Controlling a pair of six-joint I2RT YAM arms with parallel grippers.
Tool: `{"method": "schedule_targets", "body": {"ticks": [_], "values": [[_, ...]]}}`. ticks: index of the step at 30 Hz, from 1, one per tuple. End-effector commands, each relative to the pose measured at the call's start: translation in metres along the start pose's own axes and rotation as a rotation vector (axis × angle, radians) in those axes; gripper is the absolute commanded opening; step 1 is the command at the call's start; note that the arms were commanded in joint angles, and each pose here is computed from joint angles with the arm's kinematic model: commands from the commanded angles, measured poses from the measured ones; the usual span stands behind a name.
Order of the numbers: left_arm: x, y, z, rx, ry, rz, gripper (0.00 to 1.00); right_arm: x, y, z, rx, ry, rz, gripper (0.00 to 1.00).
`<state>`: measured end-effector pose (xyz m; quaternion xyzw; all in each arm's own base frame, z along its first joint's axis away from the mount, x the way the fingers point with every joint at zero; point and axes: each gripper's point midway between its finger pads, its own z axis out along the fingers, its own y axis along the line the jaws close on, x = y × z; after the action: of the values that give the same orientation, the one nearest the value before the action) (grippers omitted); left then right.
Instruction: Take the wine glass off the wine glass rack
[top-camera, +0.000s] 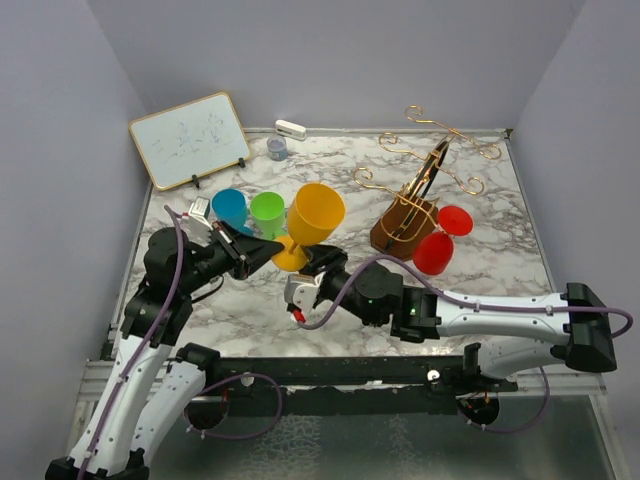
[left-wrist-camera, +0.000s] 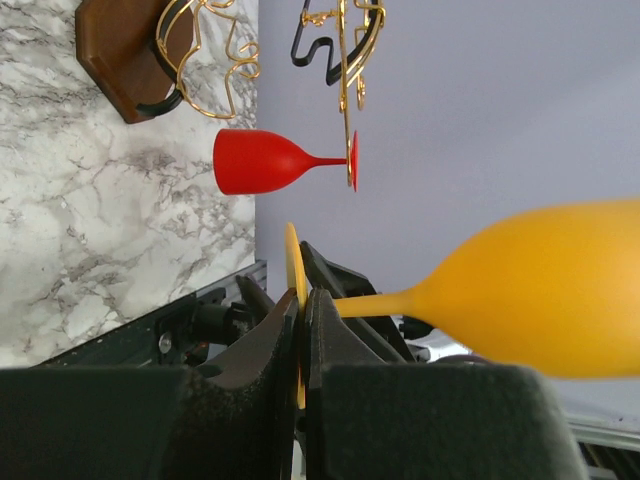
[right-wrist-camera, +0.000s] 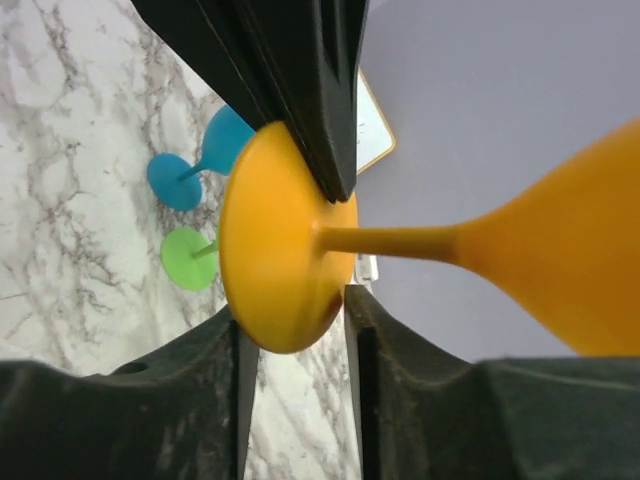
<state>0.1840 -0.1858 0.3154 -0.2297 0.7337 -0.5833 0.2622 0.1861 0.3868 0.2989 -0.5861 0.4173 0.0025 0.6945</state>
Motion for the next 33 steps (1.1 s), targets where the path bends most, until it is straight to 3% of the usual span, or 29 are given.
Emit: {"method": "schedule_targets", "body": {"ticks": [1, 11, 17, 22, 27, 33], "values": [[-0.005, 0.025, -0.011, -0.064, -0.086, 0.07, 0.0, -0.017, -0.02, -0.021, 0.007, -0.038, 0.166, 0.41], [-0.023, 0.078, -0.074, -0.162, -0.445, 0.038, 0.0, -0.019, -0.026, -0.077, -0.162, 0.021, 0.368, 0.41], [-0.02, 0.107, -0.102, -0.21, -0.543, -0.005, 0.0, -0.047, -0.07, -0.086, -0.115, 0.006, 0.477, 0.41], [-0.023, 0.101, -0.116, -0.219, -0.582, 0.049, 0.0, -0.076, -0.101, -0.069, -0.083, 0.0, 0.526, 0.43], [-0.023, 0.097, -0.119, -0.217, -0.588, 0.068, 0.0, -0.088, -0.131, -0.022, -0.133, 0.034, 0.65, 0.43], [-0.021, 0.097, -0.119, -0.216, -0.579, 0.072, 0.0, -0.082, -0.122, 0.019, -0.443, 0.044, 0.891, 0.43]]}}
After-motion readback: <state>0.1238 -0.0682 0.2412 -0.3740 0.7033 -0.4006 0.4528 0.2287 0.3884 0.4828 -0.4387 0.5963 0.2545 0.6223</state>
